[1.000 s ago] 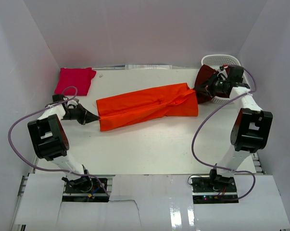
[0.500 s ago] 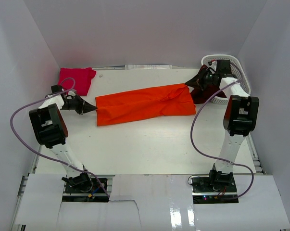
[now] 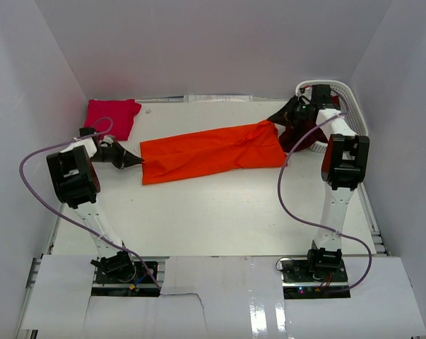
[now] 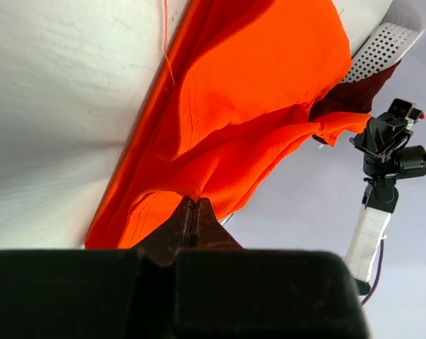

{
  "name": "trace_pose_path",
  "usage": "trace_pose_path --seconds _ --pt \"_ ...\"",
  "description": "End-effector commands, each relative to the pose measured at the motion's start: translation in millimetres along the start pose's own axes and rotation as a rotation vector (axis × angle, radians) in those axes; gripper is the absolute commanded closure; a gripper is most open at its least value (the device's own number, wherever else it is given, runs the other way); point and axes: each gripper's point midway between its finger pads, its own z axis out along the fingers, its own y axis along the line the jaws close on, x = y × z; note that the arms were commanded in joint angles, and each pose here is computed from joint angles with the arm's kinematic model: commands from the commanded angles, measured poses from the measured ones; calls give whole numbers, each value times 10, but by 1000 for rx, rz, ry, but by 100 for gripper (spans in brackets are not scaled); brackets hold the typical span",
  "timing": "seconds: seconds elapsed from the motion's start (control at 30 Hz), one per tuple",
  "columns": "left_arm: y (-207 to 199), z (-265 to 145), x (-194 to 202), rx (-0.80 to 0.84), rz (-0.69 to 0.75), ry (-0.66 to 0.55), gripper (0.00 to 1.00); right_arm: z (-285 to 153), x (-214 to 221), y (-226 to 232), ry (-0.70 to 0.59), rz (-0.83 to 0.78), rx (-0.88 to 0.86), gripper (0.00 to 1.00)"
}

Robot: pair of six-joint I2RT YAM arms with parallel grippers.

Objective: Fold and stack the t-shirts
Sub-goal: Fold the other side of the tshirt into a rectangle

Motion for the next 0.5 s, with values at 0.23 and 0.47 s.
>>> trace_pose_path --seconds 0.23,0.47 --pt "-147 -14 -206 21 46 -57 98 254 -178 44 4 -7 -47 68" --pt "-602 -270 -393 85 162 -184 29 137 -395 340 -92 -111 -70 37"
